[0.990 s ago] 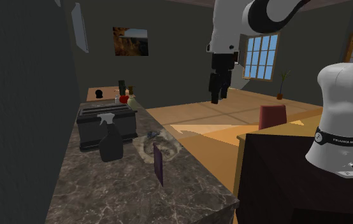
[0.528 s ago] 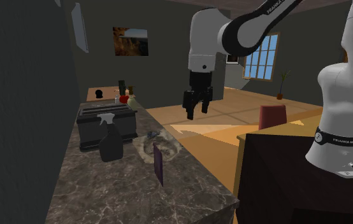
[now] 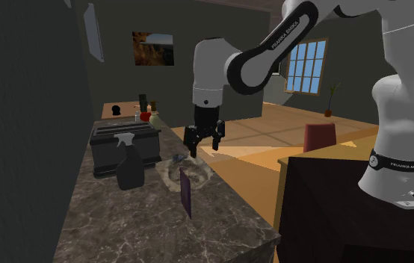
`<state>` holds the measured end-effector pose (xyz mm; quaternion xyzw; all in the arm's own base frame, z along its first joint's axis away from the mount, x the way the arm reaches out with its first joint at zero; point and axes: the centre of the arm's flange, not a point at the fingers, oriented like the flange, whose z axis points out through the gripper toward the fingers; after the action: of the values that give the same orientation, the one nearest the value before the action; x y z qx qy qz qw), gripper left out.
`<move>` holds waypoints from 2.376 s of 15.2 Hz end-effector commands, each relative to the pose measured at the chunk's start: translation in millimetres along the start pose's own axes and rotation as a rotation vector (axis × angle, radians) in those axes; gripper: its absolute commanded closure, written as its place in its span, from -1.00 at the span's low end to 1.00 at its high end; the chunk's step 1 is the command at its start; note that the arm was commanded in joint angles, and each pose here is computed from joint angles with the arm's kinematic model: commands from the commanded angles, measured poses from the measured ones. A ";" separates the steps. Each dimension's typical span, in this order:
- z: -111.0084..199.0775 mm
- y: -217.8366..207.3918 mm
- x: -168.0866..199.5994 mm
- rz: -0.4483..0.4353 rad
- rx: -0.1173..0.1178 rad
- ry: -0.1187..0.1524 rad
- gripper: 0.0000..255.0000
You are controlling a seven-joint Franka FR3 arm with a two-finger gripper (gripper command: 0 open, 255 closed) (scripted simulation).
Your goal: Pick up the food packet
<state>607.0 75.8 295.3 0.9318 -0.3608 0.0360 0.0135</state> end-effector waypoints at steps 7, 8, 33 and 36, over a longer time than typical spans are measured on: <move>61.8 -51.6 58.7 0.145 0.003 0.025 -1.00; 67.1 -51.6 58.3 0.145 0.003 0.025 -1.00; 64.9 -51.6 58.4 0.145 0.003 0.025 1.00; 49.1 -51.6 59.6 0.145 0.003 0.025 1.00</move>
<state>689.1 71.4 245.3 0.9028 -0.4271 0.0492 0.0139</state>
